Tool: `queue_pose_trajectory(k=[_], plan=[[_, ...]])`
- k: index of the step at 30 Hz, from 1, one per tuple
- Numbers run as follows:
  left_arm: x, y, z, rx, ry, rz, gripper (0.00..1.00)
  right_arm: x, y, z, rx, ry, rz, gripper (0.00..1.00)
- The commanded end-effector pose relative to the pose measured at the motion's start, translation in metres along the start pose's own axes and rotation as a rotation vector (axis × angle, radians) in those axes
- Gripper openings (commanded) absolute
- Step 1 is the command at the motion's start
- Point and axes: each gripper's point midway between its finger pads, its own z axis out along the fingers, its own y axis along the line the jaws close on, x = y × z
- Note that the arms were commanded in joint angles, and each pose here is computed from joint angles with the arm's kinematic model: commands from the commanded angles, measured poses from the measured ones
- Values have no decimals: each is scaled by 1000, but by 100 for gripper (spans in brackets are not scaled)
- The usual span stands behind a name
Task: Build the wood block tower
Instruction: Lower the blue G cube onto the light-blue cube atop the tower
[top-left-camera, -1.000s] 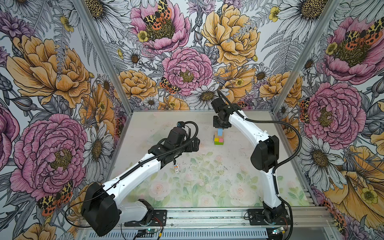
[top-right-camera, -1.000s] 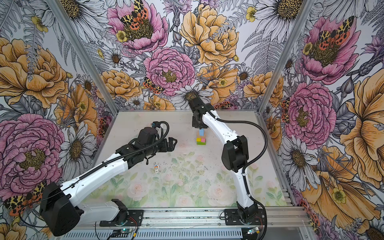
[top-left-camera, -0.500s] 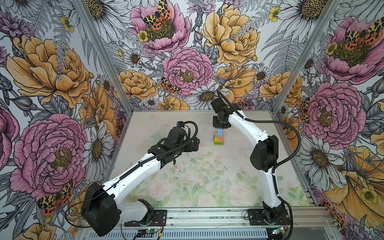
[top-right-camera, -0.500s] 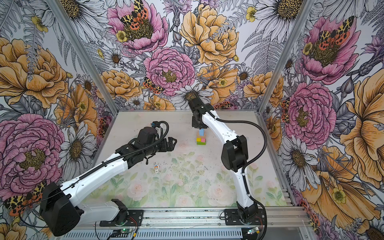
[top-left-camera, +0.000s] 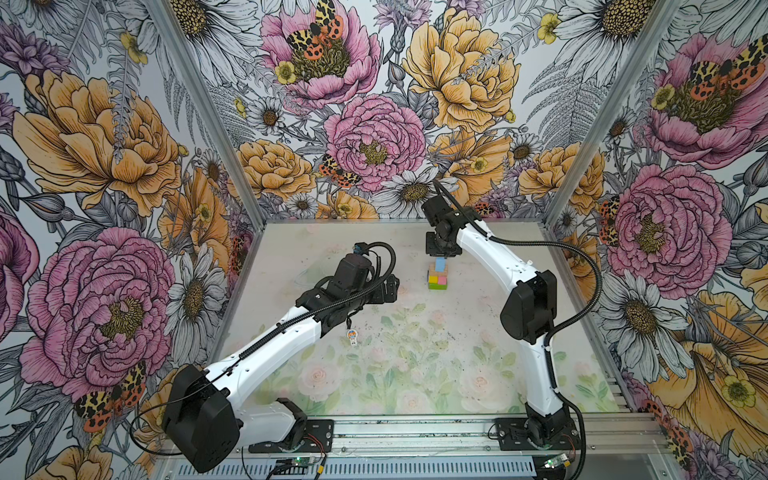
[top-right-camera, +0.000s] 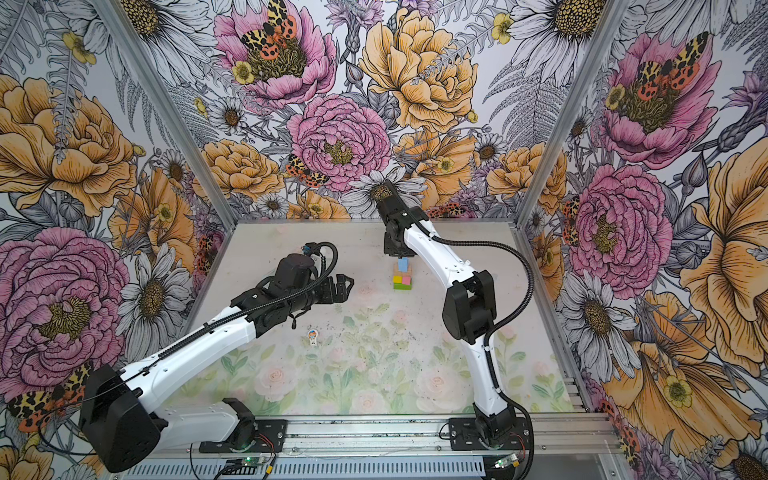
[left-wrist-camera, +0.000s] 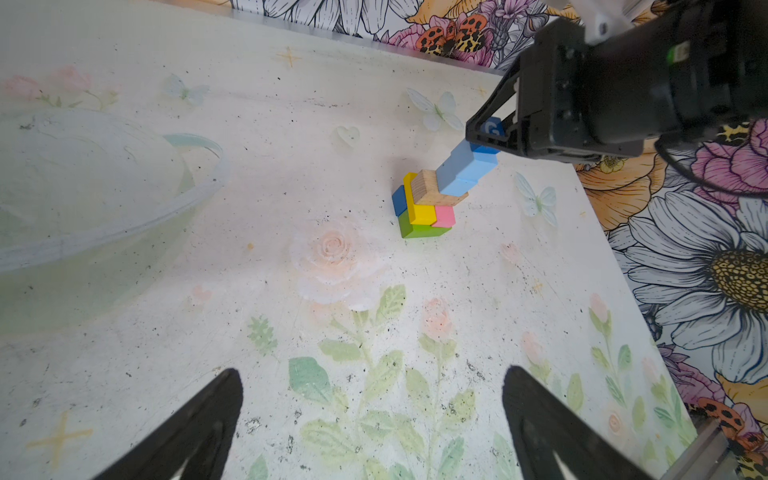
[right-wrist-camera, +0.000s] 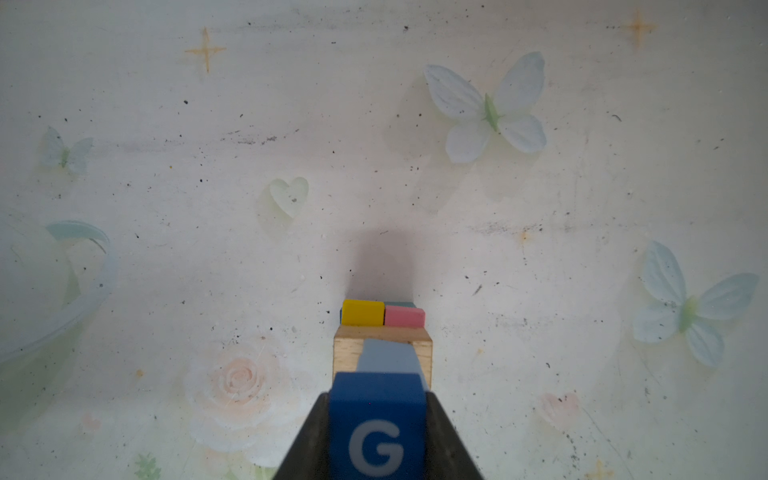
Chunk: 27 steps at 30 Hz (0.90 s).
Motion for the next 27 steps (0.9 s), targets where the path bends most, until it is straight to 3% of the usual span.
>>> queue_pose_trajectory(k=[1,27], plan=[[-13,-7,-4,33,-30,5,99,-5,-3,-3,5,-14,18,30],[-15,-8,-5,33,-37,4,99,-11,-6,-12,12,-41,27,30]])
